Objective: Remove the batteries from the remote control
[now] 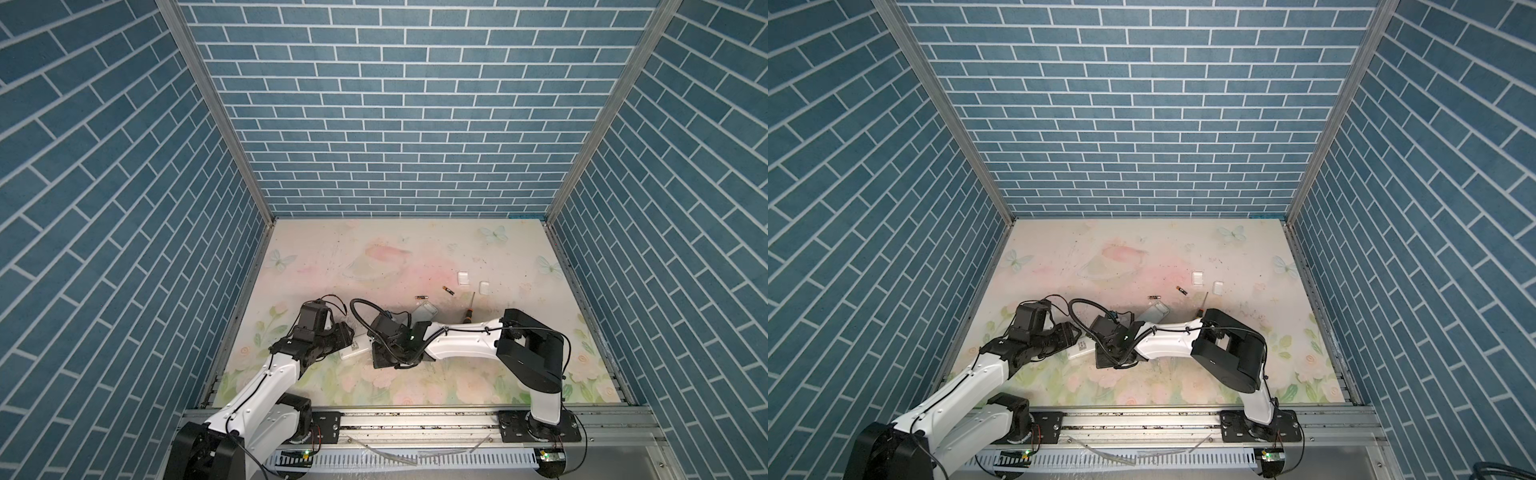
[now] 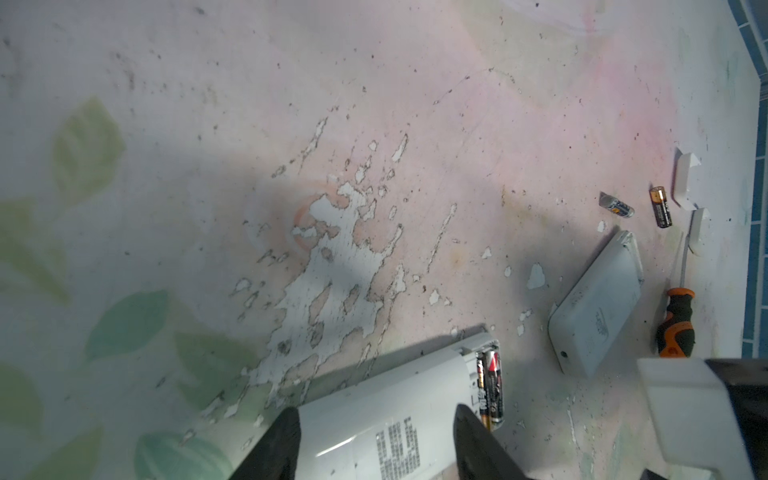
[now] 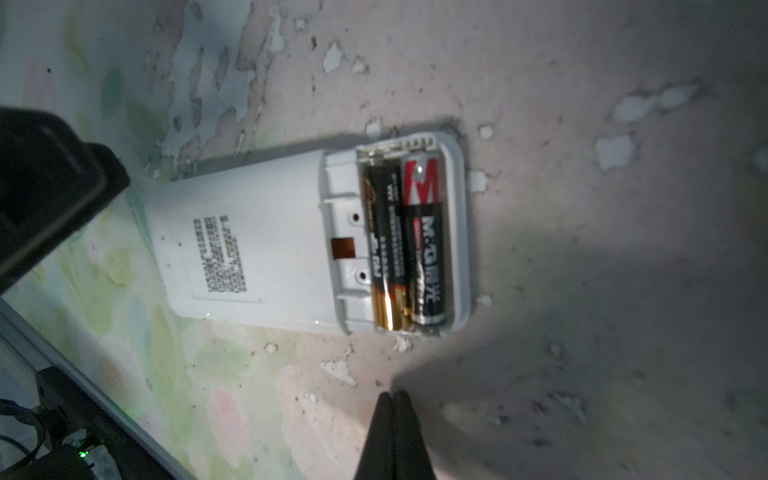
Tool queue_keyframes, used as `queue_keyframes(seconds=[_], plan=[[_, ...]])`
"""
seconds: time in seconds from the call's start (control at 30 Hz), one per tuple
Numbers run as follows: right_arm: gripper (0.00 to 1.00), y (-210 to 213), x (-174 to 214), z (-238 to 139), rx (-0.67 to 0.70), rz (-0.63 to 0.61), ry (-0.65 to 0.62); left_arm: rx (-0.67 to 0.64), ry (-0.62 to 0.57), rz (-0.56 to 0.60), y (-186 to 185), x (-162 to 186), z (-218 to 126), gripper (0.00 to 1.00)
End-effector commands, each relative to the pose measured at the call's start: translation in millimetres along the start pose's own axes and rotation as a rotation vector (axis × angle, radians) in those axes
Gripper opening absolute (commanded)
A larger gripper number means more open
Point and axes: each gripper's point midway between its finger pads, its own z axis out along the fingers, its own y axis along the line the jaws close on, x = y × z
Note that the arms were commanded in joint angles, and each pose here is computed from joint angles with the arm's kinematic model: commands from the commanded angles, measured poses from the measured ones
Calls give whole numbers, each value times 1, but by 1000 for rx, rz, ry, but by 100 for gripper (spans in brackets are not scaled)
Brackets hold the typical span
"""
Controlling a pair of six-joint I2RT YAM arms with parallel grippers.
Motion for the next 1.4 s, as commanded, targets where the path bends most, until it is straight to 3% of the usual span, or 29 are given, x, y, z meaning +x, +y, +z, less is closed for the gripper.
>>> queue_keyframes(seconds=[0.0, 0.23, 0.8, 1.03, 1.27, 1.37], plan=[[0, -7, -8, 7, 15, 37, -5, -16, 17, 35, 0, 1, -5, 63], [0, -1, -24, 13, -5, 25, -4, -42, 38, 68, 6, 6, -5, 71], [0, 10, -59, 10, -52, 33, -57, 19, 51, 62, 0, 18, -3, 72], [0, 6, -60, -24, -48, 32, -88, -9, 75, 132, -5, 28, -3, 72], [17, -11, -71, -84, 1, 19, -177, -34, 75, 183, -14, 24, -4, 72], [24, -38, -75, -110, 92, 30, -216, -31, 64, 200, -21, 18, -8, 72]])
